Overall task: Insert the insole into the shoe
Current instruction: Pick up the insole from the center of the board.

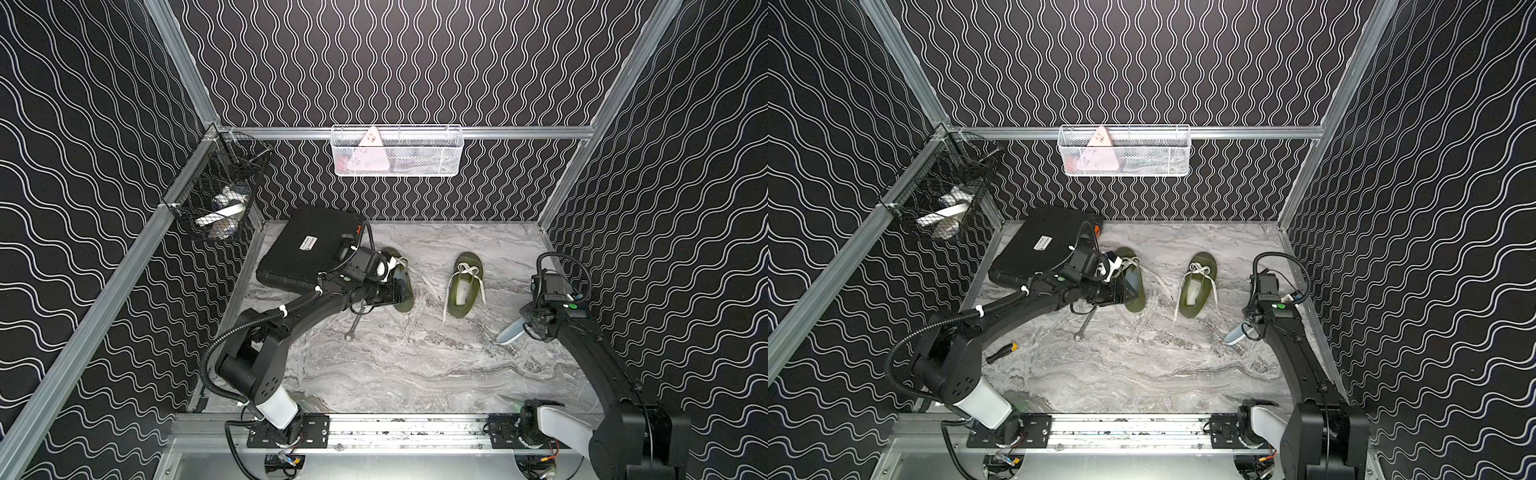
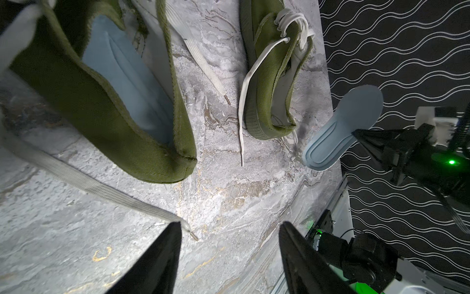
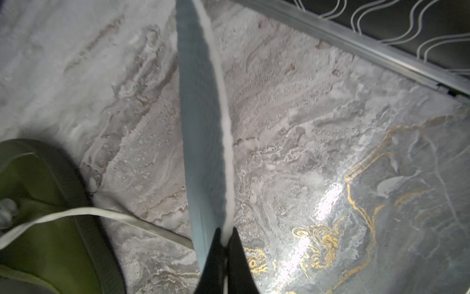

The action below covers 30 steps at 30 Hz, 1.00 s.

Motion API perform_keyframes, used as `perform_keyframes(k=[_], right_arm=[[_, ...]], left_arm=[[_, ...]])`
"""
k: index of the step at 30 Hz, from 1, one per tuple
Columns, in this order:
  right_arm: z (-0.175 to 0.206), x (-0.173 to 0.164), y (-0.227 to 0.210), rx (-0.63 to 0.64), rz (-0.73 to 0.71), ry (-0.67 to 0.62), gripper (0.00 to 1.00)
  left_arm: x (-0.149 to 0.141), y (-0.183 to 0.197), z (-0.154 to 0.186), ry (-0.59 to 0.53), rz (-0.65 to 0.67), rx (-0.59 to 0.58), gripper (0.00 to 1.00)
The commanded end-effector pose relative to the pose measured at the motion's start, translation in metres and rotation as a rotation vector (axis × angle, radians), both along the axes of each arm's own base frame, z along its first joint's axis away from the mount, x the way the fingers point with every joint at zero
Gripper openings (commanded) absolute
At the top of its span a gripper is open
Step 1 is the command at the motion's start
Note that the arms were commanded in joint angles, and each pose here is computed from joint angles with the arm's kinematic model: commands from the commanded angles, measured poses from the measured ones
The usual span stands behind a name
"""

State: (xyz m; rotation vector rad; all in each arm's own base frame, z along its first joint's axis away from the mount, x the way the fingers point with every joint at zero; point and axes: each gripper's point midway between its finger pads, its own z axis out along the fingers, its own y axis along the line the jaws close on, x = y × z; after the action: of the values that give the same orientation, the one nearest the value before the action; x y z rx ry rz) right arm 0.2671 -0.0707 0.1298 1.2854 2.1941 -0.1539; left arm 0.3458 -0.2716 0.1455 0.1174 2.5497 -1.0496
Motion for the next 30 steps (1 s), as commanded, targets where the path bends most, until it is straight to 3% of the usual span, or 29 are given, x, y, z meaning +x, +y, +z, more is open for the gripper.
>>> perform_keyframes(k=[1,10,20,25,30], right_arm=[[0.024,0.003,-0.007,-0.084,0.06,0.001,0.0],[0.066,0.057,0.053,0.006,0.456,-0.107,0.0],[0.082,0.078,0.204,0.148,0.99,-0.127,0.0],[0.086,0.076,0.259,0.289,1.141,-0.186,0.0],[0.08,0.073,0.291,0.331,1.235,-0.157,0.0]], left_arm=[[0.005,-0.006,0.011,-0.023,0.003,-0.051,0.66],[0.014,-0.018,0.026,-0.086,0.032,-0.195,0.66],[0.018,-0.026,0.033,-0.172,0.075,-0.446,0.66],[0.014,-0.025,0.042,-0.214,0.056,-0.454,0.66],[0.014,-0.029,0.048,-0.235,0.023,-0.466,0.66]])
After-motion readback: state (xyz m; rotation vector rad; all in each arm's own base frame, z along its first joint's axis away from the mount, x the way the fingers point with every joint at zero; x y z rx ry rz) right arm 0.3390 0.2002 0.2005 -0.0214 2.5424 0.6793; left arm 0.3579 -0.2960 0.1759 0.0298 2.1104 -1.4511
